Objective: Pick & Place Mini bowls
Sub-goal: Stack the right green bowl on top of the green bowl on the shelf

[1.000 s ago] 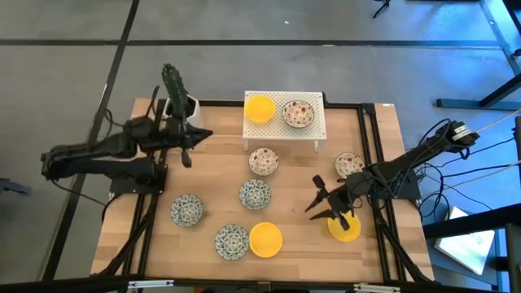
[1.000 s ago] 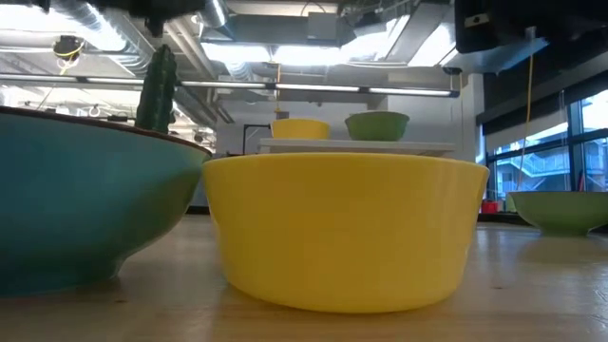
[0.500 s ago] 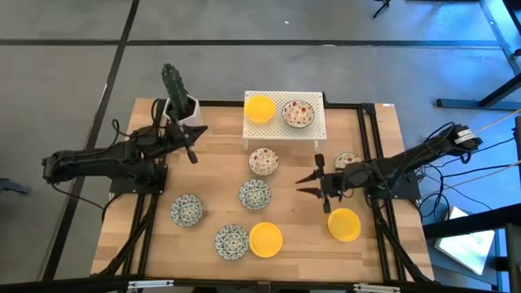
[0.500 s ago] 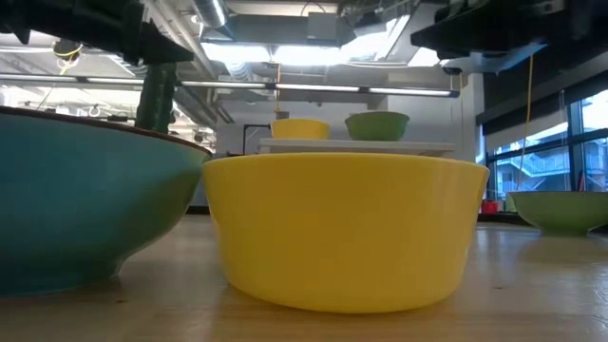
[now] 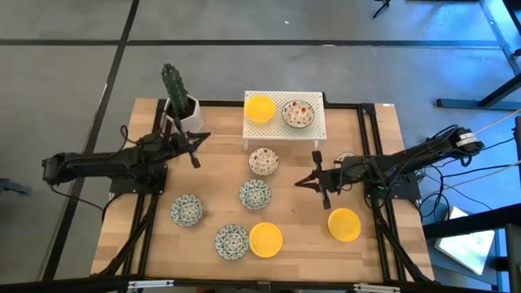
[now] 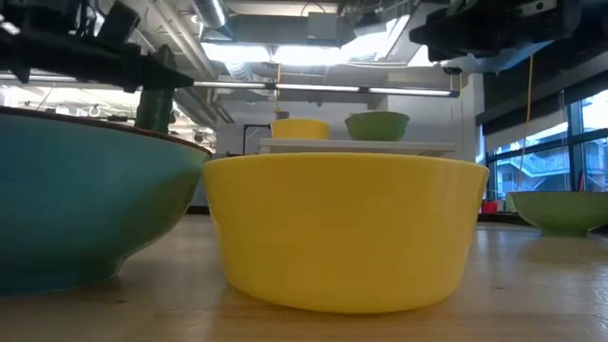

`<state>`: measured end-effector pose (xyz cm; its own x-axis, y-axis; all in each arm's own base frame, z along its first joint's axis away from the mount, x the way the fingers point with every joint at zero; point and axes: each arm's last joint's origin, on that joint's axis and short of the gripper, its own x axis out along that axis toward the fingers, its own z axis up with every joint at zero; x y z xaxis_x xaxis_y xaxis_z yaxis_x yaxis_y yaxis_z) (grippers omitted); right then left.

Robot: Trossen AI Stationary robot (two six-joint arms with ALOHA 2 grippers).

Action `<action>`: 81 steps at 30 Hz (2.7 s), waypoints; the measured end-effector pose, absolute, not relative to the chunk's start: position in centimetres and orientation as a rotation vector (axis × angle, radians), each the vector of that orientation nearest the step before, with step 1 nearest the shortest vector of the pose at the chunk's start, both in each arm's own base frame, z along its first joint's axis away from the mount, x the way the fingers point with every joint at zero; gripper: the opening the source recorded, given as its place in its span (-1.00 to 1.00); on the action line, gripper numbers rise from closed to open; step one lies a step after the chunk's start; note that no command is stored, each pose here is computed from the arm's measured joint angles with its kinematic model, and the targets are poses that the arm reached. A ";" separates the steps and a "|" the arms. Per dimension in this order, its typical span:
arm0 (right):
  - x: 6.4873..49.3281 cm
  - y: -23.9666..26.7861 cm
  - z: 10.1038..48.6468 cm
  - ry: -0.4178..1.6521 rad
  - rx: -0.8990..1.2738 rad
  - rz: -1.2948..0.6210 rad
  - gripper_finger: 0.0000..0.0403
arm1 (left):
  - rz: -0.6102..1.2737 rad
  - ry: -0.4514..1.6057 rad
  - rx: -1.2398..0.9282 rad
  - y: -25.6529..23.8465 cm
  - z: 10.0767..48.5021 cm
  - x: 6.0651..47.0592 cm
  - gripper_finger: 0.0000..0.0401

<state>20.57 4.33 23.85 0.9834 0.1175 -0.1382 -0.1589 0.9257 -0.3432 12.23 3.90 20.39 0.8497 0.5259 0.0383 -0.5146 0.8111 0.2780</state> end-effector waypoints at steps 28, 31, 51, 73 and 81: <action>21.2 2.0 25.4 -0.034 -0.328 -0.038 -0.98 | 0.661 -0.167 0.387 5.7 21.5 10.6 -0.98; 21.2 1.8 25.6 -0.040 -0.316 -0.092 -0.96 | 0.651 -0.116 0.376 5.7 21.0 10.8 -0.96; 20.4 2.8 35.6 1.184 0.297 -0.460 -0.96 | 0.644 -0.102 0.374 5.7 20.9 10.8 -0.98; 19.0 3.3 23.7 1.432 0.354 -0.678 0.40 | 0.630 -0.107 0.369 5.7 20.9 10.8 -0.98; 18.7 2.9 22.5 1.420 0.473 -0.784 0.42 | 0.627 -0.115 0.344 5.7 20.9 10.8 -0.98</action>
<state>18.70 2.93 22.49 -0.0305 -0.1975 -0.9798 0.7238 0.6717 -0.1579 10.84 5.67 20.88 0.8053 0.5550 0.2086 -0.5929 0.7549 0.2804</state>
